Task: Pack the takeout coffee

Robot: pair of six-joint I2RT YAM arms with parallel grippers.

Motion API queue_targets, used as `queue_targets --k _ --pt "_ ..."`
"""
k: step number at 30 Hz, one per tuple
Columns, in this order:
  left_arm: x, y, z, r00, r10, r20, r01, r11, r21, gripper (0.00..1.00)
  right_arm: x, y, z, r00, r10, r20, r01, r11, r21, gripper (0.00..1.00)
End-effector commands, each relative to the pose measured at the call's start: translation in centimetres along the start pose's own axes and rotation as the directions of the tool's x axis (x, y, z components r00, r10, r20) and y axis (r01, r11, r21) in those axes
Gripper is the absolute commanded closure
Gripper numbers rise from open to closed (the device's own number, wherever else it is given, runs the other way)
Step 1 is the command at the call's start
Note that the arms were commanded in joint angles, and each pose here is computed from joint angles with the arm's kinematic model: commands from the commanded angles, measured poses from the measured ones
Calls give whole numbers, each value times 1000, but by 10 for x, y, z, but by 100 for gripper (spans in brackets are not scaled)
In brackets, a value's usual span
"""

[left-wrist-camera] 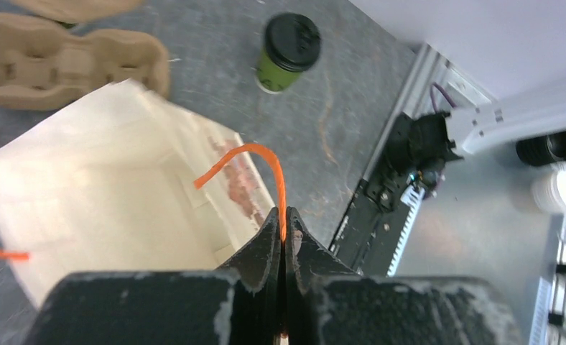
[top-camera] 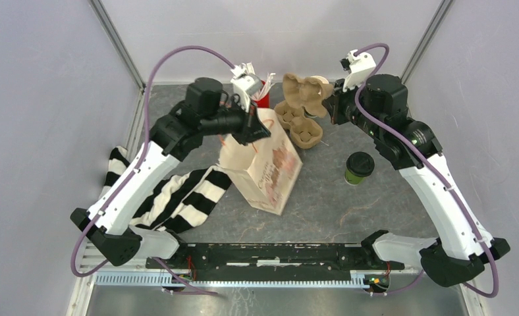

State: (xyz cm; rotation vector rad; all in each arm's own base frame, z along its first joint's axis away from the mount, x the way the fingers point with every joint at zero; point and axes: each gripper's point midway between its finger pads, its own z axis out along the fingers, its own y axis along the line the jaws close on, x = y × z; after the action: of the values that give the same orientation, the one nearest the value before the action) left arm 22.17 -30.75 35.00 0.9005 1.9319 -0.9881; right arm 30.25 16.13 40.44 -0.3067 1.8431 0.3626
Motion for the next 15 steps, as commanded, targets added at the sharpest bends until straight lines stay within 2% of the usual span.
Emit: queue_targets --k 1,6,7,9,11,12,15 --pt "12 -26 15 992 123 -40 -120 990 80 98 -12 -16 -35 996 42 81 -48 996 73 100" --pt "22 -50 23 985 157 -70 -148 981 130 98 -22 -22 -54 990 57 128 -70 993 97 100" --pt "24 -51 23 984 158 -76 -147 981 130 95 -25 -22 -58 989 59 139 -73 992 99 100" --pt "26 -53 23 986 143 -88 -132 983 125 80 -30 -22 -66 987 61 148 -75 993 94 100" --pt "21 -51 22 991 97 -91 -89 992 90 55 -37 -19 -75 986 67 154 -80 994 79 100" --pt "15 -50 20 994 60 -93 -54 997 62 48 -42 -17 -82 985 75 155 -86 994 65 100" --pt "-3 -58 14 995 -57 -84 60 997 38 38 -43 -8 -95 989 75 128 -77 997 14 100"
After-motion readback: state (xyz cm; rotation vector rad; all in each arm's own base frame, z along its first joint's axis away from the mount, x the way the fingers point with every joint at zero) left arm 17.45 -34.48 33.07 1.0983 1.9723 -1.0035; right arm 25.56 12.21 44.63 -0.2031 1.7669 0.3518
